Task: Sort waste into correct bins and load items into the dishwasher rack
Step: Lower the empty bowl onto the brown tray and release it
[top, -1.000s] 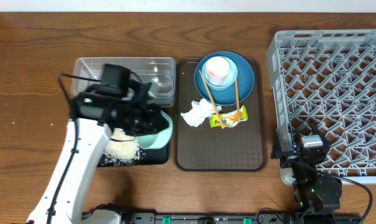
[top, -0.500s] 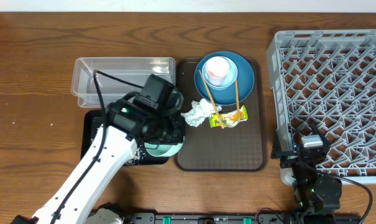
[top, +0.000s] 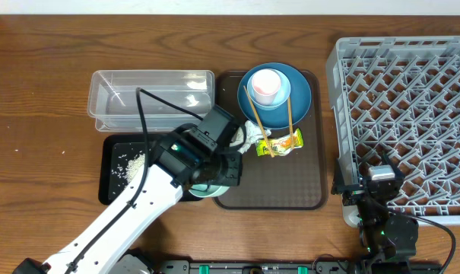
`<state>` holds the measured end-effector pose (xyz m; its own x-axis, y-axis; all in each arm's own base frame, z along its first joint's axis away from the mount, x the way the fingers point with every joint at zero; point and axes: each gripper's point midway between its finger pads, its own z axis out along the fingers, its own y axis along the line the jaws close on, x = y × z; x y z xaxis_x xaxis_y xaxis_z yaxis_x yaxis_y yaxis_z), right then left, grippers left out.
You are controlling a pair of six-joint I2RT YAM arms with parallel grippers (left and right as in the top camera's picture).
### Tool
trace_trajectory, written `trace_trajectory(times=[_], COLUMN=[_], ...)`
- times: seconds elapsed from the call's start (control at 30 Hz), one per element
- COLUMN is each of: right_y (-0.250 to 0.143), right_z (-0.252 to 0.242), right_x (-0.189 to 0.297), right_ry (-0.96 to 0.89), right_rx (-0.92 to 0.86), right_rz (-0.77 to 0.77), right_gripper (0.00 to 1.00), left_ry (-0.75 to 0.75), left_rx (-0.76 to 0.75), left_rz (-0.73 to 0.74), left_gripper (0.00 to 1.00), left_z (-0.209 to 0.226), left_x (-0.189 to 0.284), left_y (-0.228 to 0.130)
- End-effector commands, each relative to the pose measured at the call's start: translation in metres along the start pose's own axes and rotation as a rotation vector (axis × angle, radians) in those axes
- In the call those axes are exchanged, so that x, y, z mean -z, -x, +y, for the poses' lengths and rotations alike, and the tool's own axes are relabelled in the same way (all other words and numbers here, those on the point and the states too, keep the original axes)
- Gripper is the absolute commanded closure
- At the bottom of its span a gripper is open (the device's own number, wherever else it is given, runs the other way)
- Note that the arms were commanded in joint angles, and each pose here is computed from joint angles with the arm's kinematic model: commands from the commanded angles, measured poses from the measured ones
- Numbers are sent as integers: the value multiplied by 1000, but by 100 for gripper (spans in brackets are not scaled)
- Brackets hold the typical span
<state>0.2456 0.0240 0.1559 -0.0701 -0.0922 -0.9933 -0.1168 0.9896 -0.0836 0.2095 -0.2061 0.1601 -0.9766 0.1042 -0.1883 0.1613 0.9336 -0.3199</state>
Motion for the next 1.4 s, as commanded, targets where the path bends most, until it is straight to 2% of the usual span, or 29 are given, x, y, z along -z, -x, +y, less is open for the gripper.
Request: trace_trajectory(times=[0.0, 0.7, 1.1, 1.23, 1.37], right_y=[-1, -1, -1, -1, -1], right_z=[0, 0, 0, 0, 0], right_x=[0, 0, 0, 0, 0], right_ry=[-3, -4, -3, -4, -4], right_rx=[-3, -3, -3, -3, -3], right_rz=[4, 5, 4, 5, 5], right_gripper=[1, 1, 1, 1, 1], left_ry=[17, 117, 144, 127, 112], left_rx=[-6, -41, -32, 13, -19], left_rz=[-2, 99, 103, 84, 79], left_gripper=[94, 94, 94, 93, 94], left_z=[-3, -9, -4, -10, -20], left_x=[-4, -56, -60, -61, -63], left_y=[-1, -10, -10, -7, -10])
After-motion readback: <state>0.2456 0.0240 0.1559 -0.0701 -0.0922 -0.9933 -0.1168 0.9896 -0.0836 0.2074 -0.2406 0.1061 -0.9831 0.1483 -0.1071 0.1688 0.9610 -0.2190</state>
